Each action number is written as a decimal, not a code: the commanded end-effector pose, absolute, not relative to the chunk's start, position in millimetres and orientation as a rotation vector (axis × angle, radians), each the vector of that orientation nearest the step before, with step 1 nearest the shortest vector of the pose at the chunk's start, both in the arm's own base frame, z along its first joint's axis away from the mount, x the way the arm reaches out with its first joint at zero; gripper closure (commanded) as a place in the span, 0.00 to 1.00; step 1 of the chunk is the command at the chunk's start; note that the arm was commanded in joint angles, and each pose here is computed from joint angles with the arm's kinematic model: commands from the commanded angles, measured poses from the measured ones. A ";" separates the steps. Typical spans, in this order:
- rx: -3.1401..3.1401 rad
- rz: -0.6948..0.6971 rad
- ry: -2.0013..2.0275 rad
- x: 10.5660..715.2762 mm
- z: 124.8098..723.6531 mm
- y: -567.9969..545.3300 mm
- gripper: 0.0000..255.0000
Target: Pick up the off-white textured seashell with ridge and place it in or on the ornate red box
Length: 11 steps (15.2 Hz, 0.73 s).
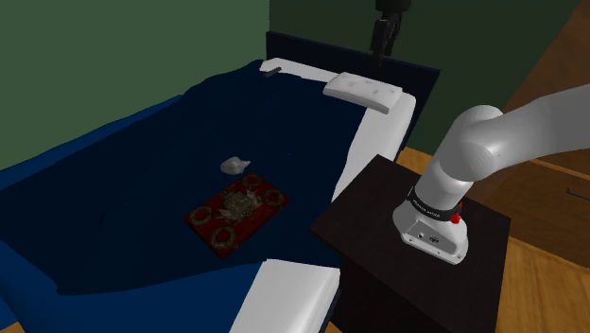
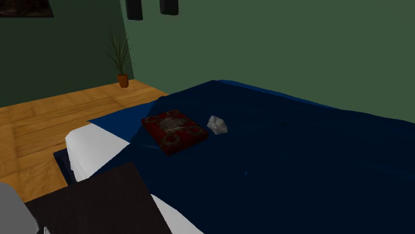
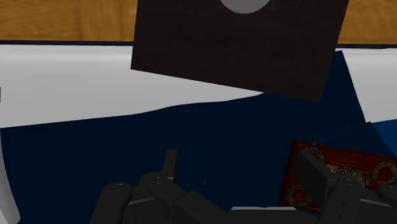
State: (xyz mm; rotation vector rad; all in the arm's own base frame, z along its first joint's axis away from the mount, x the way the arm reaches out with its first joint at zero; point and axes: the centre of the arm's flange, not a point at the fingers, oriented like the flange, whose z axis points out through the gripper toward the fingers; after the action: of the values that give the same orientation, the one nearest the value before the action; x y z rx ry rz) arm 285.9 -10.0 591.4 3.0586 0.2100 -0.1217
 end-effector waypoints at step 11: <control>3.122 0.001 0.316 342.5 486.2 17.2 0.00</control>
State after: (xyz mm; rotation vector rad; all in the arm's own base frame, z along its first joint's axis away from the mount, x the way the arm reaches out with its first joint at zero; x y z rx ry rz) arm 336.5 13.8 497.3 3.1156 0.3059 -0.0175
